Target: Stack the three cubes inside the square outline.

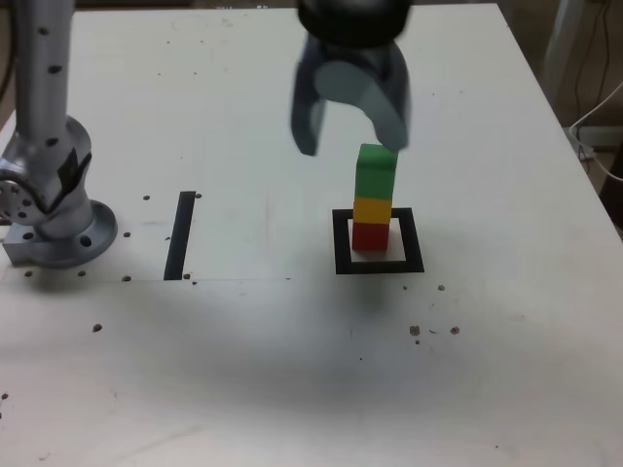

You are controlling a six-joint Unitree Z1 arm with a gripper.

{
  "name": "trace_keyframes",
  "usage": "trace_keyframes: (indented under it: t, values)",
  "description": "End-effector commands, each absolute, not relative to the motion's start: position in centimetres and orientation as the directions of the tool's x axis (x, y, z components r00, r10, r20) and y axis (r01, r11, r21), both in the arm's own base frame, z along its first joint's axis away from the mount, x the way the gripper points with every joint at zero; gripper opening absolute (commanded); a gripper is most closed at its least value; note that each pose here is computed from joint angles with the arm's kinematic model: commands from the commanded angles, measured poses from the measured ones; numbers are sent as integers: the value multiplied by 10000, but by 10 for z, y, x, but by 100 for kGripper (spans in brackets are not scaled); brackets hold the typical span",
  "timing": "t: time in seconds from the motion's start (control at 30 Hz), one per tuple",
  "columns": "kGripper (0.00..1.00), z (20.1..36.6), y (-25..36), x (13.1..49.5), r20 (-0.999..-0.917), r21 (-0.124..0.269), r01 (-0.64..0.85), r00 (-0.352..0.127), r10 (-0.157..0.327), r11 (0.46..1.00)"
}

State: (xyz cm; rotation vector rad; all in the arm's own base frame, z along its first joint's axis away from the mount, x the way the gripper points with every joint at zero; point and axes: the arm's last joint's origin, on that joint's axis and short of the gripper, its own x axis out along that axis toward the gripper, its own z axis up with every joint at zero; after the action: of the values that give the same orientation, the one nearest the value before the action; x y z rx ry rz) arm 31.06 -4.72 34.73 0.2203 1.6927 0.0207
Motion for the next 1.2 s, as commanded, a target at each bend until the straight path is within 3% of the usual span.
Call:
trace_keyframes:
  t: [0.0,0.23,0.77,0.93,1.17]
  values:
    - [99,354,-43,291,-9779,1455,1177,-1334,1608,9823]
    - [99,348,-36,249,-9693,1463,885,-1860,1607,9853]
    - [99,273,-25,170,-9434,1454,115,-2997,1421,9893]
    - [99,257,-24,159,-9408,1374,-7,-3129,1302,9905]
    - [99,244,-23,152,-9448,1247,-127,-3070,1148,9921]
